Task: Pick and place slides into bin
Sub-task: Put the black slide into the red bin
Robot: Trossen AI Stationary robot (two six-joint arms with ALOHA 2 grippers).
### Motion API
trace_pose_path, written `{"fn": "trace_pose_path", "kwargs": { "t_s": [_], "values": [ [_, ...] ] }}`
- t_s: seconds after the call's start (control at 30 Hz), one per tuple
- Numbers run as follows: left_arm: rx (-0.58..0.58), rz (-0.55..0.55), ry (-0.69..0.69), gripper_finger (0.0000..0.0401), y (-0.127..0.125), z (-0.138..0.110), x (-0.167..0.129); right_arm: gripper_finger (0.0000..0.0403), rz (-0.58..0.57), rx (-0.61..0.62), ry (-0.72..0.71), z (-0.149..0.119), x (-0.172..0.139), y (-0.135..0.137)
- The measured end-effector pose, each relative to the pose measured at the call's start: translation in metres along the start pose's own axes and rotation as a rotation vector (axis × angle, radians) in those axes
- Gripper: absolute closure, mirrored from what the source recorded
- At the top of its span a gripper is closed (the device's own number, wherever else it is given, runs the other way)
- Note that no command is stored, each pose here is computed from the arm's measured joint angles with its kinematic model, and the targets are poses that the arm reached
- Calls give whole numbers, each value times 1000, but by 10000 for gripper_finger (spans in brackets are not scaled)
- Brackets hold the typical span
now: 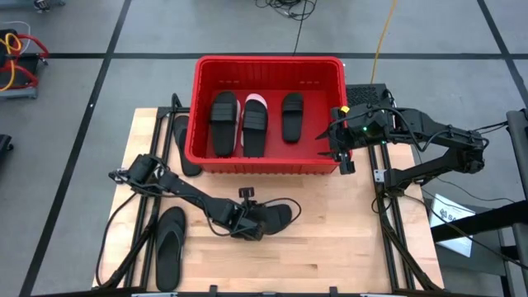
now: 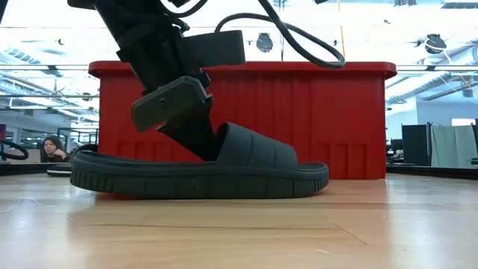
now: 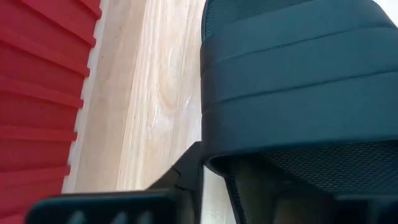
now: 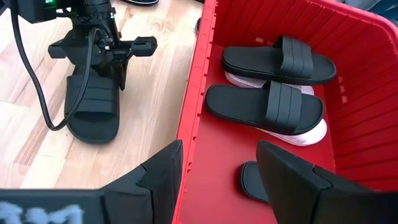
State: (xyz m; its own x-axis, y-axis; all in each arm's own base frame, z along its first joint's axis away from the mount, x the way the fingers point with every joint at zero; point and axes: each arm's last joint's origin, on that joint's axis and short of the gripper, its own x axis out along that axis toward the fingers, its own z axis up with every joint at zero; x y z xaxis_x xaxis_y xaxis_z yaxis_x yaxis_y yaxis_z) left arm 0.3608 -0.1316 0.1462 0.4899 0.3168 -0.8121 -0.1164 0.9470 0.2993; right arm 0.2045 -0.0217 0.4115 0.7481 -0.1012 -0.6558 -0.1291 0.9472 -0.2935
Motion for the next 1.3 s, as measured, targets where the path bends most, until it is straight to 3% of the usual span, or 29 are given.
{"fn": "trace_pose_path", "kwargs": {
  "t_s": [0.17, 0.57, 0.83, 1.07, 1.3],
  "values": [
    [-16, -4, -6, 392, 0, 0, 0, 206, -10, 1, -23, 2, 0, -1],
    [-107, -125, 21, 398, 2, 2, -15, 206, -15, 1, -36, 4, 0, -1],
    [-97, -182, 4, 399, 24, 8, -57, 206, -33, 2, -82, 8, 0, -3],
    [-183, -225, -176, 400, 56, 20, -118, 206, -34, 2, -85, 8, 0, -3],
    [-257, -45, -382, 400, 93, 21, -168, 206, 61, 26, -122, 9, -1, -1]
  ]
}}
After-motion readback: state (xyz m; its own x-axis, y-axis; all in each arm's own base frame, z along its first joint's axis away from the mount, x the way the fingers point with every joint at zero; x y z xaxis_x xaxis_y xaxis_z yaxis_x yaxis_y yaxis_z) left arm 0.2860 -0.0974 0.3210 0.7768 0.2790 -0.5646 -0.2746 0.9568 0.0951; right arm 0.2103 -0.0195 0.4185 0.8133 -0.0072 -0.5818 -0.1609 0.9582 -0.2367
